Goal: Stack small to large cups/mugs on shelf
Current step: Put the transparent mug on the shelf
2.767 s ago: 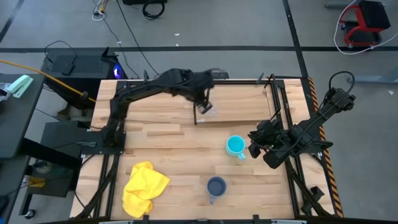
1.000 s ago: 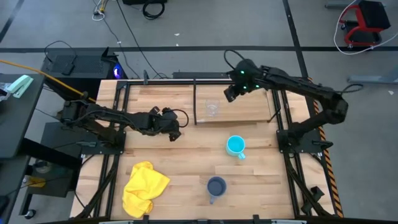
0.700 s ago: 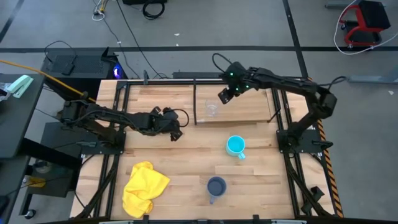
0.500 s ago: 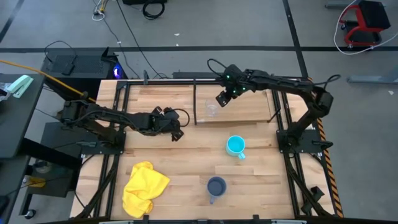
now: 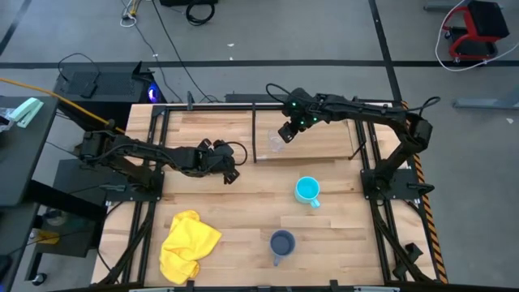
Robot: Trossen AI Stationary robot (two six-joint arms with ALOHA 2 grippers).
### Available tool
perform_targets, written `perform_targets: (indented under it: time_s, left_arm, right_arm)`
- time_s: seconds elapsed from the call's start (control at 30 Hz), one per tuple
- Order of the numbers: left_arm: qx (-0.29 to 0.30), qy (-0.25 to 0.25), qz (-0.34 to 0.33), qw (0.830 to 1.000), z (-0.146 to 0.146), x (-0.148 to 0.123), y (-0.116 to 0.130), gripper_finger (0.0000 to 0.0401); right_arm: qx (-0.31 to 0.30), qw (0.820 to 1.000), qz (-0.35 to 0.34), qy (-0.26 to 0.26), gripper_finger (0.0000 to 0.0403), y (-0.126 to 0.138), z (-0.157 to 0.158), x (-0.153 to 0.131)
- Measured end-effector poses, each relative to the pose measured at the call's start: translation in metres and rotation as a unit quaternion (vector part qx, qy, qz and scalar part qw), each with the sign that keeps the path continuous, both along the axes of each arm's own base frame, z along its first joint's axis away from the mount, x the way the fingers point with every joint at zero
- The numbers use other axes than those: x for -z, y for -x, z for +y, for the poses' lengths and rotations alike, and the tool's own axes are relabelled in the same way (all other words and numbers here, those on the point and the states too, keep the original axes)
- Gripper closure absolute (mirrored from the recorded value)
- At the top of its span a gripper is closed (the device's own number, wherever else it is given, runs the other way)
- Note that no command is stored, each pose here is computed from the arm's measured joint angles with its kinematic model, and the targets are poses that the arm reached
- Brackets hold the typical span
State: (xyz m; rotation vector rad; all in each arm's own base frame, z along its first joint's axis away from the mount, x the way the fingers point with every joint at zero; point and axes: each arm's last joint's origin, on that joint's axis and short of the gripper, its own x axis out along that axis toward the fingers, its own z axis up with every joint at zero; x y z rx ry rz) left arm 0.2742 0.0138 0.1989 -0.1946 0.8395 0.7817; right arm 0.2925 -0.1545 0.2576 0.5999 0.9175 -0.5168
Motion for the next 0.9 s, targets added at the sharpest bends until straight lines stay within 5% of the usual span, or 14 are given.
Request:
perform_targets:
  time_s: [0.53,0.9]
  left_arm:
    - [0.002,-0.001,-0.002,1.000,0.000,0.000,-0.001,0.0379]
    - [0.002,-0.001,-0.003,1.000,0.000,-0.001,-0.001,0.0382]
  right_arm:
    - [0.007,1.000,0.011,-0.005,0.0280,-0.009,-0.005,0.015]
    - [0.023,1.000,-0.007,-0.001,0.0343,-0.012,-0.007,0.014]
